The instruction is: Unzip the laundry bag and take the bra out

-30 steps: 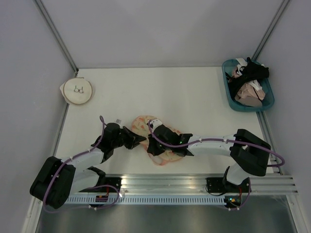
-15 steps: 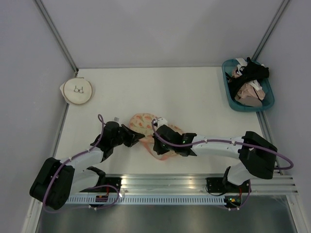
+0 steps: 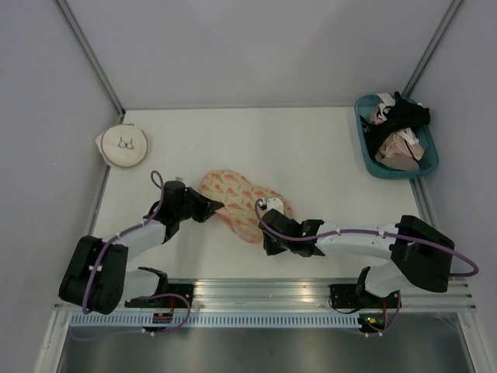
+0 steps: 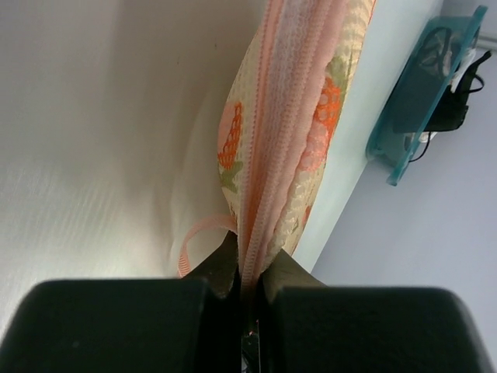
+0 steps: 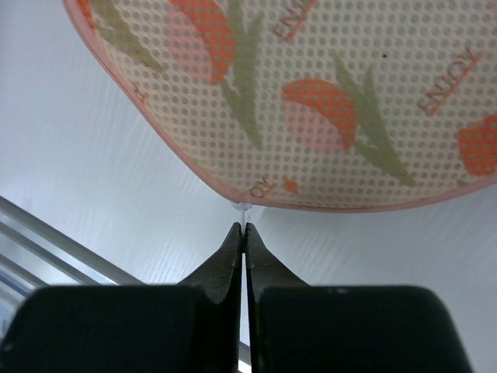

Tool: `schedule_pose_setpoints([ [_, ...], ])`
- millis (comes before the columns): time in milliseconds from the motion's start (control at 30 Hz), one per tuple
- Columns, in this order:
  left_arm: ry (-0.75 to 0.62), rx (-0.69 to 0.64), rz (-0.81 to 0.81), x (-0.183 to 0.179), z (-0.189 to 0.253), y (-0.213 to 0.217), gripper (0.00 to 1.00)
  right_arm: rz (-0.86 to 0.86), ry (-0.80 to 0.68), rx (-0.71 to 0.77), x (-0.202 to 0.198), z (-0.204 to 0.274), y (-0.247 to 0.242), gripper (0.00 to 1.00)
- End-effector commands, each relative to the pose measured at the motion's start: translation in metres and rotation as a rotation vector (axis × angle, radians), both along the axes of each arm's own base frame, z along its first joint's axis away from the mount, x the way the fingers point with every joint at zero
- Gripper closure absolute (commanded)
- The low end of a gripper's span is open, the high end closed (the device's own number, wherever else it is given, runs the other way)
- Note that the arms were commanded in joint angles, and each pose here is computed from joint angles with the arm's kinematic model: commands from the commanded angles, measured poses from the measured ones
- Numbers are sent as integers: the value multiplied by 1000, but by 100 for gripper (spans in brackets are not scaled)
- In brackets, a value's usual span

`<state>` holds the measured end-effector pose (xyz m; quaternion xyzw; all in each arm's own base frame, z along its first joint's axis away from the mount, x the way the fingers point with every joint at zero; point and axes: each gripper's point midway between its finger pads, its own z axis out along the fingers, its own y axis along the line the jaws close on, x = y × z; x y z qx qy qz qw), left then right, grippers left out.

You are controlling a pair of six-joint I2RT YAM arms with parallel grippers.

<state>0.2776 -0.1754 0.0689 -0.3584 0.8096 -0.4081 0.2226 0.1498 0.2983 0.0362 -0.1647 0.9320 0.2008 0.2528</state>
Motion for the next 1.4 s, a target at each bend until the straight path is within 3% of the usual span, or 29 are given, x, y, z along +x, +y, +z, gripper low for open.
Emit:
schedule_pose_setpoints([
  [0, -120, 38, -70, 28, 22, -1, 98, -64, -9, -125, 0, -10, -30, 100],
  [100, -114, 54, -249, 30, 18, -16, 98, -167, -90, -284, 19, -13, -60, 99],
  [133, -171, 75, -333, 40, 27, -24, 98, -193, -98, -336, 22, -10, -68, 100],
  [167, -95, 69, -398, 36, 8, -28, 98, -229, -135, -403, 31, -13, -78, 100],
  [233, -121, 11, -548, 37, 15, -44, 98, -274, -148, -476, 40, -10, -90, 100],
  [367, -105, 14, -611, 36, 3, -46, 98, -363, -181, -574, 59, -12, -109, 100],
  [533, -72, 91, -702, 39, -14, -48, 98, -436, -221, -594, 76, 0, -120, 100],
  [633, -43, 114, -706, 39, -24, -46, 66, -429, -231, -588, 79, 6, -117, 100],
  [667, -43, 120, -699, 39, -24, -45, 48, -427, -228, -578, 79, 7, -115, 99],
  [767, -68, 168, -658, 42, -16, -39, 35, -405, -220, -550, 78, 8, -110, 100],
  [1033, -92, 293, -431, 20, 12, -5, 28, -348, -182, -481, 71, 2, -97, 100],
  [1067, -144, 291, -403, 16, 29, -2, 28, -318, -180, -478, 70, 1, -94, 100],
  [1200, -140, 221, -328, -26, 27, 4, 28, -137, -157, -386, 49, -1, -52, 100],
  [1367, -131, 121, -367, -76, 22, -11, 24, 118, -93, -154, 10, 7, 26, 100],
])
